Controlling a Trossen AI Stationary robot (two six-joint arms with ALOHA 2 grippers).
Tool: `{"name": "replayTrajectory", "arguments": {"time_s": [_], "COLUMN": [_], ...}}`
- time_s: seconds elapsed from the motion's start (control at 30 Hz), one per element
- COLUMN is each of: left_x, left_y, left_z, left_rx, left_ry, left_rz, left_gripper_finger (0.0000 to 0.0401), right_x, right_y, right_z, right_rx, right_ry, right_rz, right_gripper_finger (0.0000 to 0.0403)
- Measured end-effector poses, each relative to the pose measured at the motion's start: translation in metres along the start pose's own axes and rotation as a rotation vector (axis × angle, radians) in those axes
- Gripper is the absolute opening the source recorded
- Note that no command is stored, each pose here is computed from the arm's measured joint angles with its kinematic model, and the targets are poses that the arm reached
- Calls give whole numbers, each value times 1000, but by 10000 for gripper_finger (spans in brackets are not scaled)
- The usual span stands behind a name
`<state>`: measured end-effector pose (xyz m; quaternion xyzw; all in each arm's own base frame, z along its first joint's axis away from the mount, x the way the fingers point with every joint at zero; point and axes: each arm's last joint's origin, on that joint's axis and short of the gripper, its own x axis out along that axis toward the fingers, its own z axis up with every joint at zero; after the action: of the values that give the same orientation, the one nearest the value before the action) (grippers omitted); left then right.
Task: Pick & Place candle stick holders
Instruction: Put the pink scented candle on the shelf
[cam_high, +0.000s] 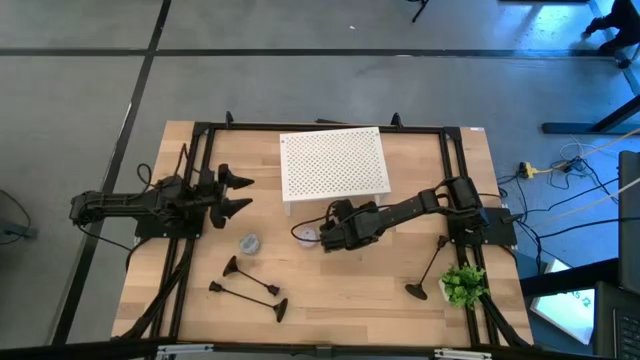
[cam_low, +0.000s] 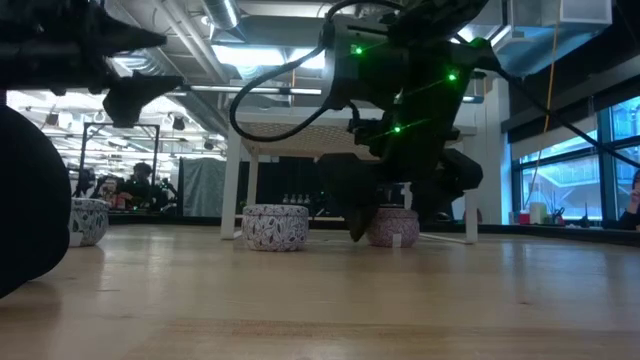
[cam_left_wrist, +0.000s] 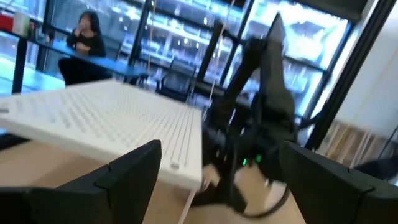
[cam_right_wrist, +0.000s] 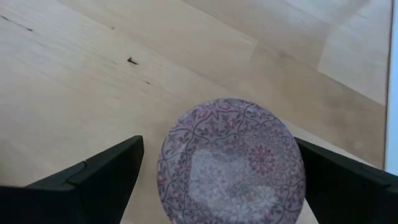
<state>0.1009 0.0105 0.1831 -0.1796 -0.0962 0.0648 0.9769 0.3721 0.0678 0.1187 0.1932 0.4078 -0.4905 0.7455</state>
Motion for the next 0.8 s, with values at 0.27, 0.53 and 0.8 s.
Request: {"name": "replayTrajectory", "arguments": {"time_s": [0.27,0.53,0.8], "left_x": [0,0,0], "left_y": [-3,-4,-5], "left_z": [0,0,-1], "left_rx": [-9,-20,-24], "left_ry": [22,42,56], "left_rz": [-101,-144,-164], "left_gripper_finger": [322,322,322], "right_x": [8,14,11], "right_y": [8,14,12], "right_z": [-2,-12,-35], "right_rx": [-43,-87,5], "right_ry": [-49,-123,-198], "right_rz": [24,6,20], "right_gripper_finger": [395,390,390]}}
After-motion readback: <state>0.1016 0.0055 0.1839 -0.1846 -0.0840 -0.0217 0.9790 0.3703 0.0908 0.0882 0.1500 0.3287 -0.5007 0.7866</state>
